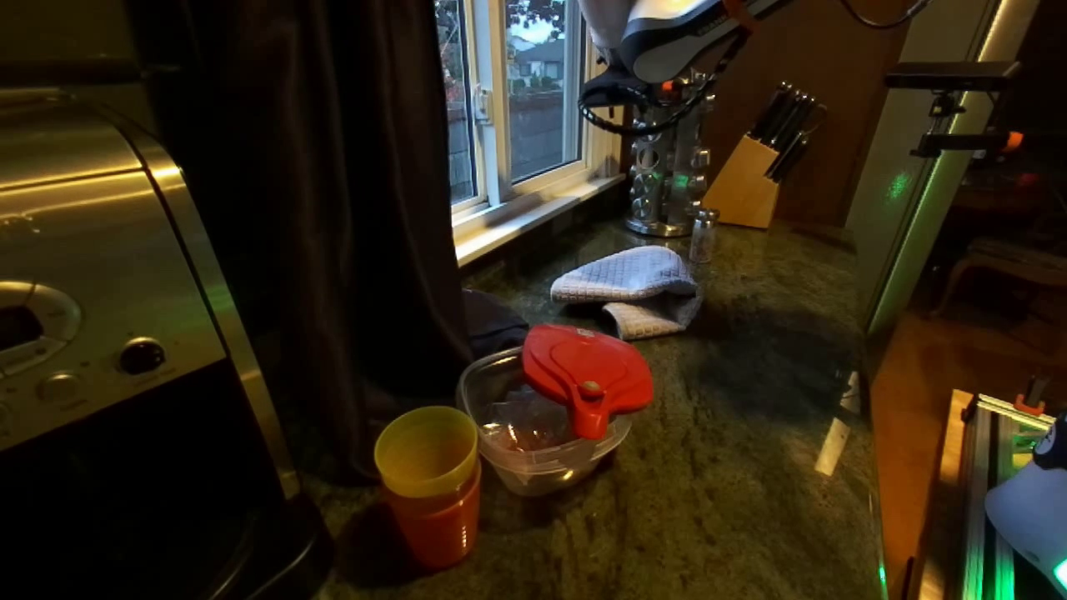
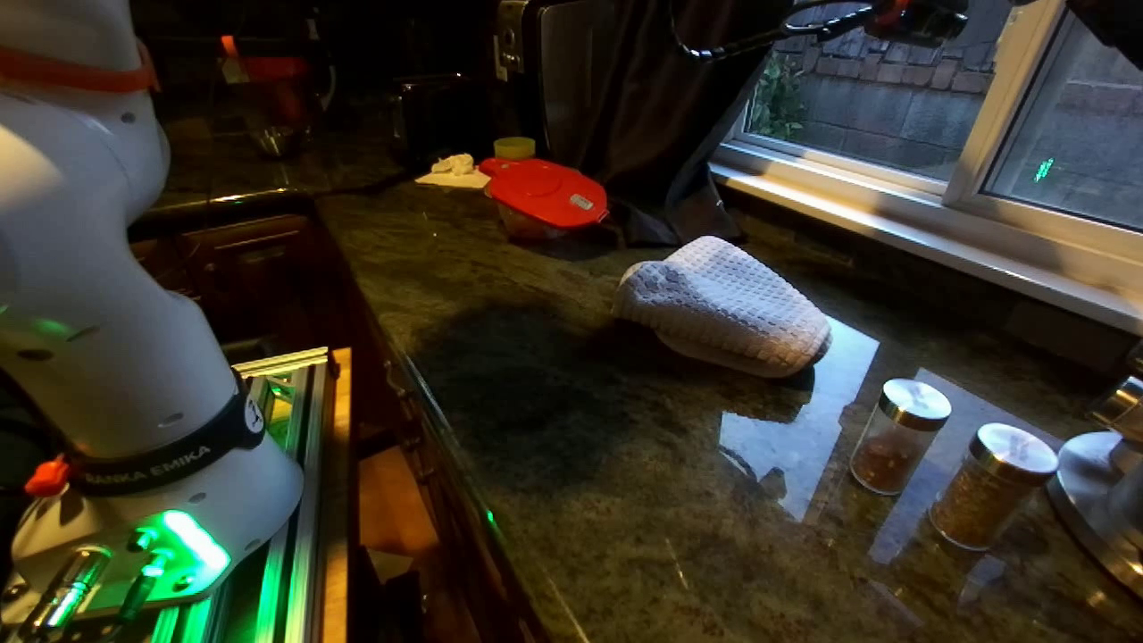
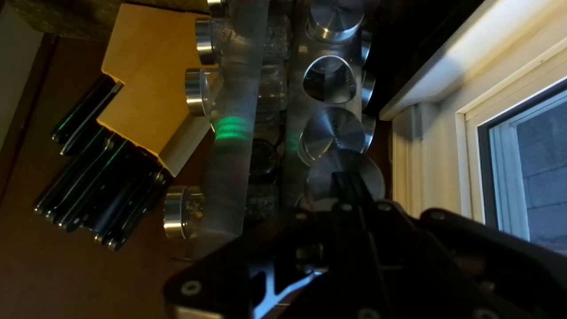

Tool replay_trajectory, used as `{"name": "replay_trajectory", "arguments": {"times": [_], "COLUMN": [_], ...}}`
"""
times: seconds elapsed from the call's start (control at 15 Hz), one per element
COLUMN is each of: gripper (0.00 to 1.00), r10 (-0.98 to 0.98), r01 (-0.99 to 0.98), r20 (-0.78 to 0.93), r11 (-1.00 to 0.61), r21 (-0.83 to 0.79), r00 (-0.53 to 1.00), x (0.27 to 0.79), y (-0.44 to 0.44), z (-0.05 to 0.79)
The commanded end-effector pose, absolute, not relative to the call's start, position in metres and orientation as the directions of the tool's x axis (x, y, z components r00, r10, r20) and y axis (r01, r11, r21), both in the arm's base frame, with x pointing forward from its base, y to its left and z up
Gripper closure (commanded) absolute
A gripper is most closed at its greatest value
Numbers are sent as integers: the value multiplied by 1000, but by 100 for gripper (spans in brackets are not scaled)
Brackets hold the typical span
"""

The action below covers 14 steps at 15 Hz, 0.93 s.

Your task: Put one glass jar on the silver stand.

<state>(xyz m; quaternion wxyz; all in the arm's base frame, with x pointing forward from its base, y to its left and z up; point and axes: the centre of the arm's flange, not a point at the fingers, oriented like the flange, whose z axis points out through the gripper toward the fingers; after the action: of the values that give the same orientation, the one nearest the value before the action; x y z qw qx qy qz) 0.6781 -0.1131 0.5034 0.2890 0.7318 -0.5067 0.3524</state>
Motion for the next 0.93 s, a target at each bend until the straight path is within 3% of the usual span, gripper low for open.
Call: {"name": "replay_trajectory", "arguments": {"times": [0.0, 0.87], "gripper": [100, 100], "r10": [-547, -538], "r01": [-949, -962], "r20": [817, 840], "r11": [-316, -257], "r21": [-1, -90], "r00": [181, 65], "x": [677, 685], "y": [-114, -135], "z": [508, 513]}}
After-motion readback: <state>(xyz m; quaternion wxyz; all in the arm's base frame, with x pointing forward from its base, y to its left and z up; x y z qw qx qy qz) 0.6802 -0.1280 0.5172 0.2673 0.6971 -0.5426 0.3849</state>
